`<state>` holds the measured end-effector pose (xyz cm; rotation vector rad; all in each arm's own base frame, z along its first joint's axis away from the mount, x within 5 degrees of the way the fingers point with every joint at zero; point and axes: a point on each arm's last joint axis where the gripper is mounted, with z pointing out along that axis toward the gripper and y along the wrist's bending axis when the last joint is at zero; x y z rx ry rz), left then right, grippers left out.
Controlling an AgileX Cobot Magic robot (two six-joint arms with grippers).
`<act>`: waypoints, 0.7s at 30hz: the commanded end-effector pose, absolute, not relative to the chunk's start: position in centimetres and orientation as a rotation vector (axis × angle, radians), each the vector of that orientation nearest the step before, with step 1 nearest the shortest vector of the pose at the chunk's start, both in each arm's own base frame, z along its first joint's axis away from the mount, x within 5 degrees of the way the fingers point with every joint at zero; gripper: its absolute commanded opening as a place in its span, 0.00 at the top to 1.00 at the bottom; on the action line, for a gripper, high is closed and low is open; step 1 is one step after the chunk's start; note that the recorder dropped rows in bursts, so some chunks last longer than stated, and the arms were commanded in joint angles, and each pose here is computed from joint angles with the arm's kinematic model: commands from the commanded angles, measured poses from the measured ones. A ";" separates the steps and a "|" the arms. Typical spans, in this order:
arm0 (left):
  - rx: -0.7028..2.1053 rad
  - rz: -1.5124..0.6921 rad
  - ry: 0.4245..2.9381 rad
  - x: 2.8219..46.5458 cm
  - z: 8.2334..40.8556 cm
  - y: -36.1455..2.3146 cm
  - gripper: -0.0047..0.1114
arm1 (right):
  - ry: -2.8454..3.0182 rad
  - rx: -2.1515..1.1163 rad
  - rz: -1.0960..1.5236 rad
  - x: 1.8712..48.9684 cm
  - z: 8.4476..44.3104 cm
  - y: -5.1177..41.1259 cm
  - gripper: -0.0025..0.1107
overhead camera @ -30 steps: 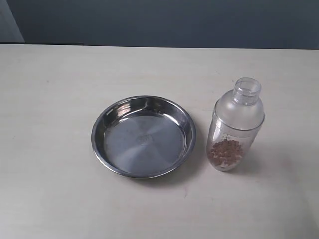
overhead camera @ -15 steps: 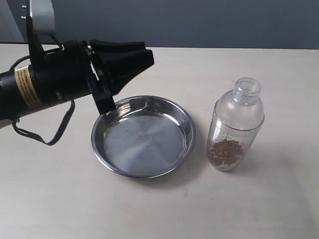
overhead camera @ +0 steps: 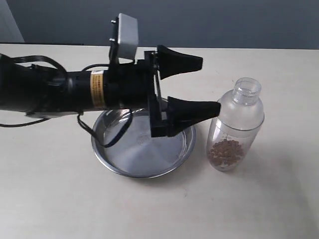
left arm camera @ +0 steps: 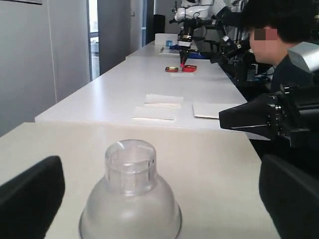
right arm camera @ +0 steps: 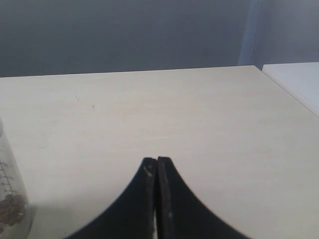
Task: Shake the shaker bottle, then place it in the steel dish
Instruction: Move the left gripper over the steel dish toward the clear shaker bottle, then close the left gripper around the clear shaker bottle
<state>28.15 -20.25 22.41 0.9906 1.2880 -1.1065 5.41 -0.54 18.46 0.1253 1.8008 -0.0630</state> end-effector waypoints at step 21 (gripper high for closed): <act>0.999 -1.286 1.445 33.3 10.8 -27.5 0.05 | 1.784 0.126 -0.068 5.4 18.6 -0.6 0.99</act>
